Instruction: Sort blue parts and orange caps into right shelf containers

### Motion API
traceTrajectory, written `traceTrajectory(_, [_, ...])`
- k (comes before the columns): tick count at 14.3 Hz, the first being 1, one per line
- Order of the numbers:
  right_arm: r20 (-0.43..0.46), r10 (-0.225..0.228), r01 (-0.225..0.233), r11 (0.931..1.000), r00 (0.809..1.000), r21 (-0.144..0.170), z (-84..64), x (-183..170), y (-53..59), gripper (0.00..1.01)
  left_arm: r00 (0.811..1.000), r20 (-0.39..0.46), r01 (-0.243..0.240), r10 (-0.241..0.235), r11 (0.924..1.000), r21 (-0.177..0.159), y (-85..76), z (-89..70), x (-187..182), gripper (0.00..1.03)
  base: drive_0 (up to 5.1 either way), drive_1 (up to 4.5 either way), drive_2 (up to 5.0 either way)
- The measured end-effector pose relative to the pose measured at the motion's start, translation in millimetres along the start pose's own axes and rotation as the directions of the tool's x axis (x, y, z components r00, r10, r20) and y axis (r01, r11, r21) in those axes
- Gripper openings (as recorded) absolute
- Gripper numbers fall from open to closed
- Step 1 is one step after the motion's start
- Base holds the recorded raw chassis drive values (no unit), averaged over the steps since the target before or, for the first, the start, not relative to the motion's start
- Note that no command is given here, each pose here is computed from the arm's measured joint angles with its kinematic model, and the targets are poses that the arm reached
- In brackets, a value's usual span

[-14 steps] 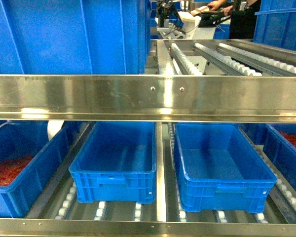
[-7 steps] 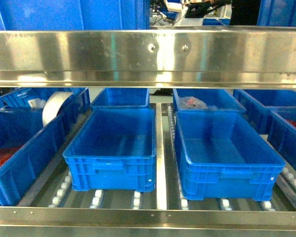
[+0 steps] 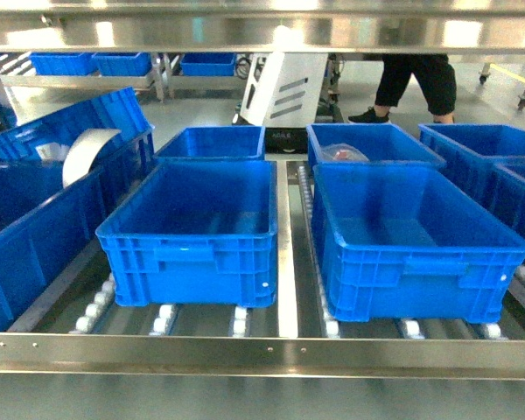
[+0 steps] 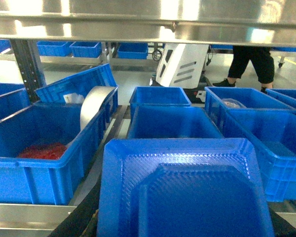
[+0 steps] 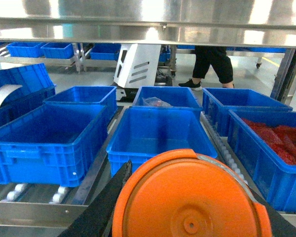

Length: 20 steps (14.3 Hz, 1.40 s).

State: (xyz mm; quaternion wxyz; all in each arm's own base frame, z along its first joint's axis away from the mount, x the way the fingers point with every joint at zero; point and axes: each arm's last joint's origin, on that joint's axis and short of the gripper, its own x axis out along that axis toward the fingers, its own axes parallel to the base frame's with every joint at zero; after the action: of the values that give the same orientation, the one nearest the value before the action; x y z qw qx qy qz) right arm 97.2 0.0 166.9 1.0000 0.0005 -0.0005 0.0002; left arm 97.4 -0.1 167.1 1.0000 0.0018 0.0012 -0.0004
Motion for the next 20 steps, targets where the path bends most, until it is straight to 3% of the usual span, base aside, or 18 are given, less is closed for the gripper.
traceTrajectory(20, [0.001,0.0,0.0,1.0,1.0,-0.001,0.1,0.0,0.0,0.45,1.0,0.0,0.0,0.0,1.0,0.0,0.0,0.0,0.0,0.43,0.0,0.0,0.0])
